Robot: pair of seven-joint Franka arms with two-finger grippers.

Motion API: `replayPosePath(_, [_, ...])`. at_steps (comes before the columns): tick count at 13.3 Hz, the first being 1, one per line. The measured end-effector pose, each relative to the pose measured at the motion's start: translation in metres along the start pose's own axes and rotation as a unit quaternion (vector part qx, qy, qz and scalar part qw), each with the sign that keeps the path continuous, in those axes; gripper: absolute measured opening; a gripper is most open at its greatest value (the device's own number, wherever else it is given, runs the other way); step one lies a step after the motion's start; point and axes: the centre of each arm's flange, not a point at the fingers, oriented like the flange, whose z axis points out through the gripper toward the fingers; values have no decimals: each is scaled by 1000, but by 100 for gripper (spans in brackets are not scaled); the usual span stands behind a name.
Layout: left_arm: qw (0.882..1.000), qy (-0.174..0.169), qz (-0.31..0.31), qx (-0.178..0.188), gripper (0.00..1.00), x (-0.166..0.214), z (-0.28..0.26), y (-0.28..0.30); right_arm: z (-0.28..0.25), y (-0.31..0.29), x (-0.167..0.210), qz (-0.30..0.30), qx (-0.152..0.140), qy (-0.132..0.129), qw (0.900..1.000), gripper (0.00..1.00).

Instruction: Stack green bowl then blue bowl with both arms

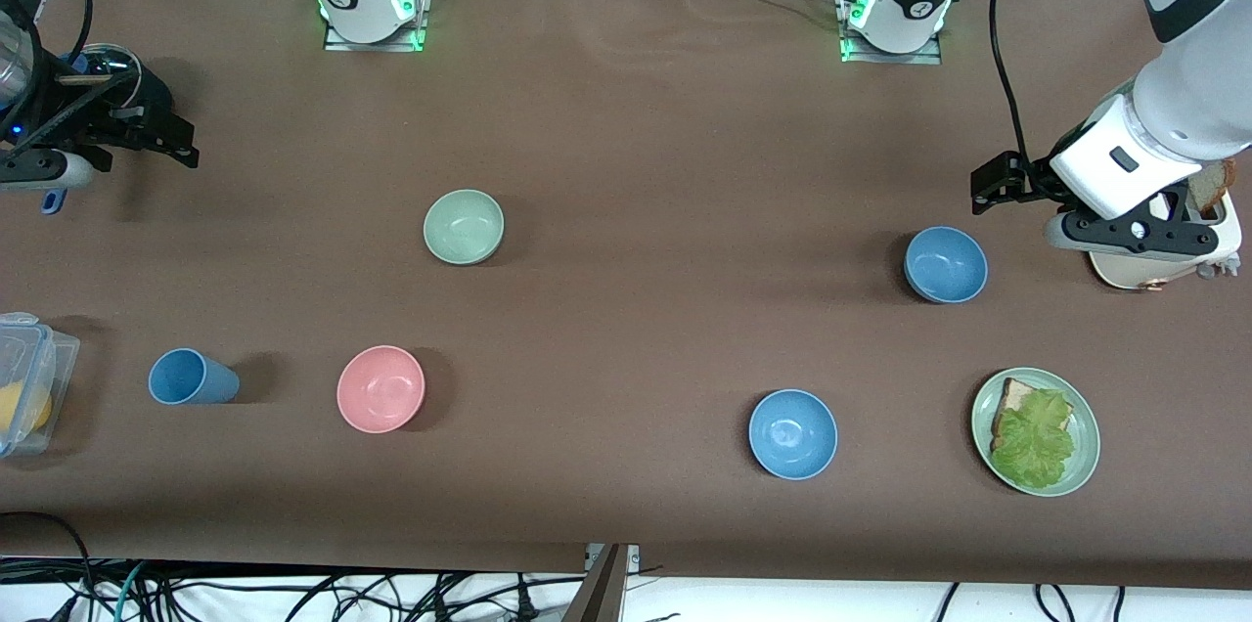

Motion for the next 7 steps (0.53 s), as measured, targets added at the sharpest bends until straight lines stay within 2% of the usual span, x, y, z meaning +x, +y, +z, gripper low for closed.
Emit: replayPosePath(7, [1000,0,0,0,100,0,0,0,0,-4,0,-3,0,0,1000,100])
